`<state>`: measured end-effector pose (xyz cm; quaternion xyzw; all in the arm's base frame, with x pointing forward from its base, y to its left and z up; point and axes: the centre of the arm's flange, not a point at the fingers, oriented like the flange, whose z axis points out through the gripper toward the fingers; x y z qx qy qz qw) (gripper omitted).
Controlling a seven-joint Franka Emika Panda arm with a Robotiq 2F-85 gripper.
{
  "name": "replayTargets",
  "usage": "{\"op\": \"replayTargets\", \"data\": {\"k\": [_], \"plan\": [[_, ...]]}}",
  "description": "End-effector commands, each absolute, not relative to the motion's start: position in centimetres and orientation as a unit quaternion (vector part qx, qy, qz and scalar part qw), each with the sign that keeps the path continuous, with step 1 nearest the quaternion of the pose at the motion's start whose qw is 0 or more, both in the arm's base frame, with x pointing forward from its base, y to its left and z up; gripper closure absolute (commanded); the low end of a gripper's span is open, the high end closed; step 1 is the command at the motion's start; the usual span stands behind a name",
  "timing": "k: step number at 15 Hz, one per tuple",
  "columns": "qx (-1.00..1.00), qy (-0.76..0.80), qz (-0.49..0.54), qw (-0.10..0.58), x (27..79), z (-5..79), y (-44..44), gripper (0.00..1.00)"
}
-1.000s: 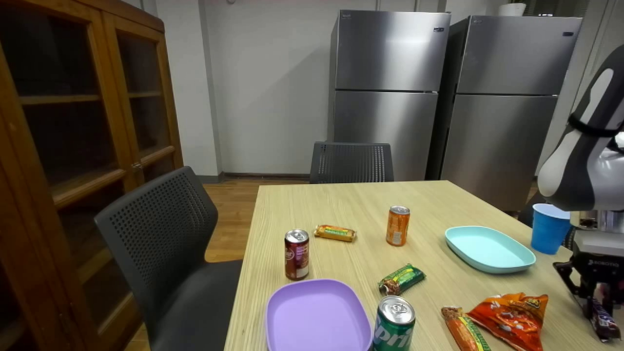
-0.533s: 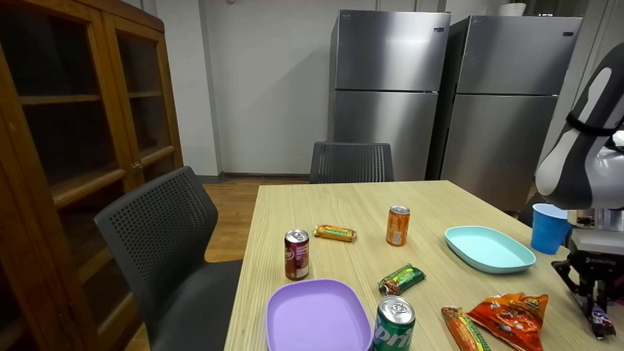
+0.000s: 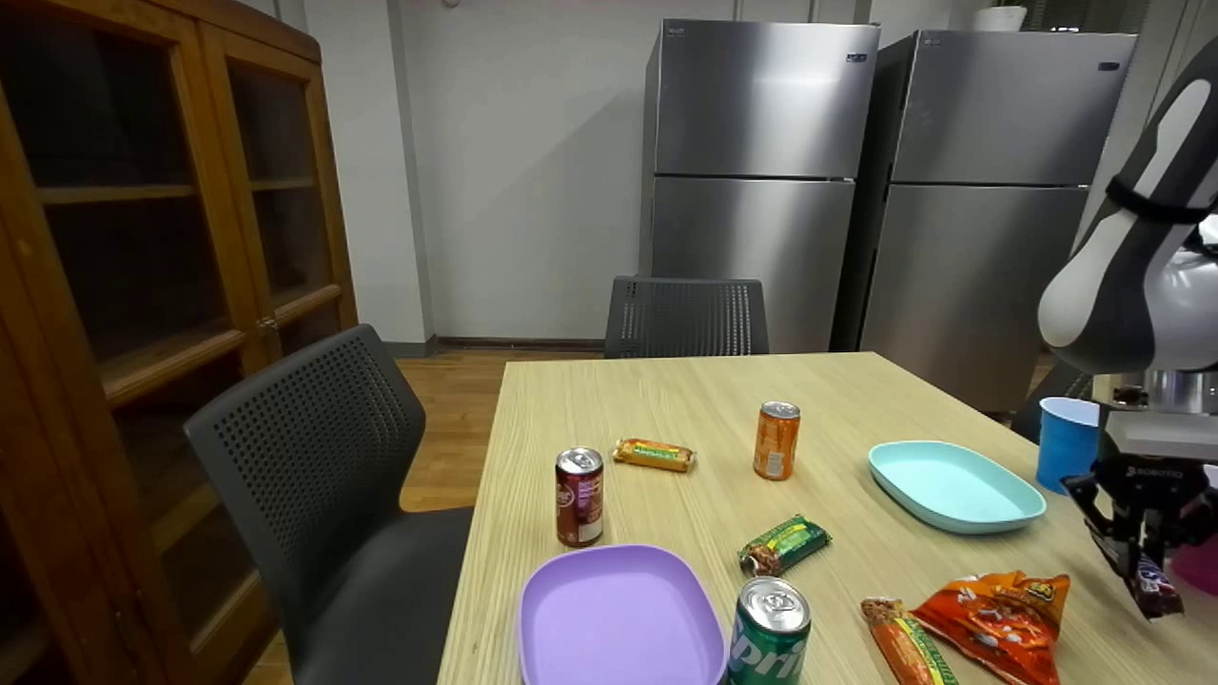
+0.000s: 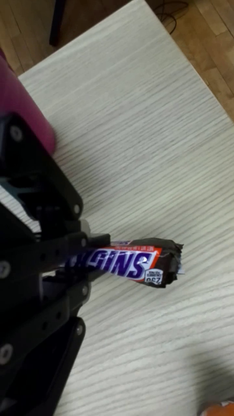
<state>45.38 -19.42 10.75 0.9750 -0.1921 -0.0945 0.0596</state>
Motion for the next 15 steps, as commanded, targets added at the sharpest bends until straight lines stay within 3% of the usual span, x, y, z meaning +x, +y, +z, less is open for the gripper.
{"op": "replayTargets", "data": {"k": [1, 15], "plan": [[0.981, -0.156, -0.099, 0.066, 45.3, 14.4, -17.4, 0.96], [0.992, 0.001, -0.09, 0.087, 48.8, 18.2, -3.1, 0.96]]}}
